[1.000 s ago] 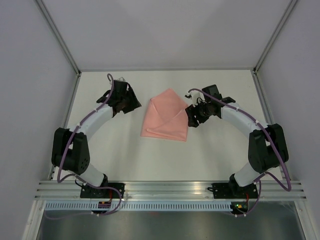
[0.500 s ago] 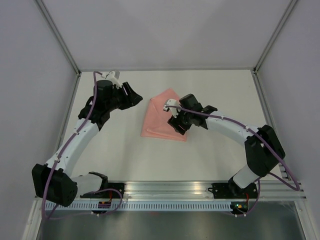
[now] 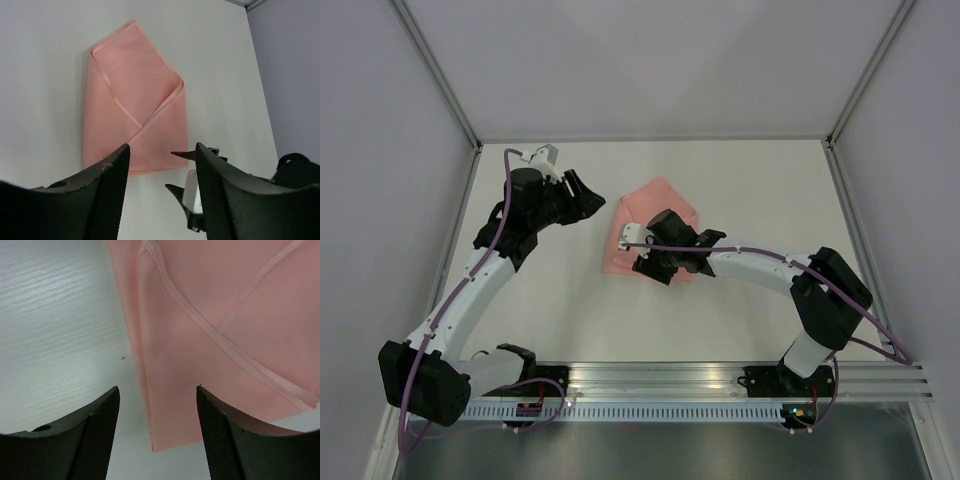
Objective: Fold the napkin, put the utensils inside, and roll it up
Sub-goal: Roll the napkin at the center of the board.
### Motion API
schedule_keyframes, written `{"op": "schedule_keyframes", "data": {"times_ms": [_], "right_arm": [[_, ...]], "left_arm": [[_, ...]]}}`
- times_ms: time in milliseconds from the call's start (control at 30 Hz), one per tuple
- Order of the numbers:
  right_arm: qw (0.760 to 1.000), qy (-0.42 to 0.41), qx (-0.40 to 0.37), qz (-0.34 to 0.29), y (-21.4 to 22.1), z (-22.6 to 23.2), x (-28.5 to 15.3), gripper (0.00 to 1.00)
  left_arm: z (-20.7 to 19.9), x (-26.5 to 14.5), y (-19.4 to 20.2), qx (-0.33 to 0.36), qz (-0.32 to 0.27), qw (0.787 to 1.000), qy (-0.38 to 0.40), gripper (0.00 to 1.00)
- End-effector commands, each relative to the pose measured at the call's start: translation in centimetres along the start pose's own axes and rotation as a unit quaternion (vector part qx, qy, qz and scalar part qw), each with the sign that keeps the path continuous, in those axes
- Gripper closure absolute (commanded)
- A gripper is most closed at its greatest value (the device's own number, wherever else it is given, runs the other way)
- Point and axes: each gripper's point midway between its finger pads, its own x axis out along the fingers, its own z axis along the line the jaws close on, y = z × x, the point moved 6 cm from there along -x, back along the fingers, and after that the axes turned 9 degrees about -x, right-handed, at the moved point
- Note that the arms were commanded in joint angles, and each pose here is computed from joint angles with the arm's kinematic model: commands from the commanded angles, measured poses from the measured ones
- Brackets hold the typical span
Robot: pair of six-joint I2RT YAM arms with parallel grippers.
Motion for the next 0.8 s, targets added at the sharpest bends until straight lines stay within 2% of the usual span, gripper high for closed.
{"op": "schedule_keyframes", "data": {"times_ms": [0, 133, 300, 767], "right_arm": [[0.999, 0.014, -0.04, 0.014, -0.5, 1.1, 2.2, 0.31], [0.998, 0.02, -0.053, 0.025, -0.7, 2.1, 4.3, 0.3], [0.996, 0.063, -0.053, 0.024, -1.0, 1.1, 5.1, 0.28], [0.997, -0.005, -0.05, 0.051, 1.1, 1.7, 6.6, 0.33]], "left_arm": [[-0.9, -0.9, -0.8, 0.024, -0.024, 0.999, 0.018, 0.39], [-1.6, -1.8, -1.4, 0.035, -0.035, 0.998, 0.031, 0.39], [-2.3, -2.9, -1.9, 0.048, -0.055, 0.997, 0.041, 0.38], [-2.7, -2.7, -2.2, 0.067, -0.041, 0.996, 0.05, 0.38]]}}
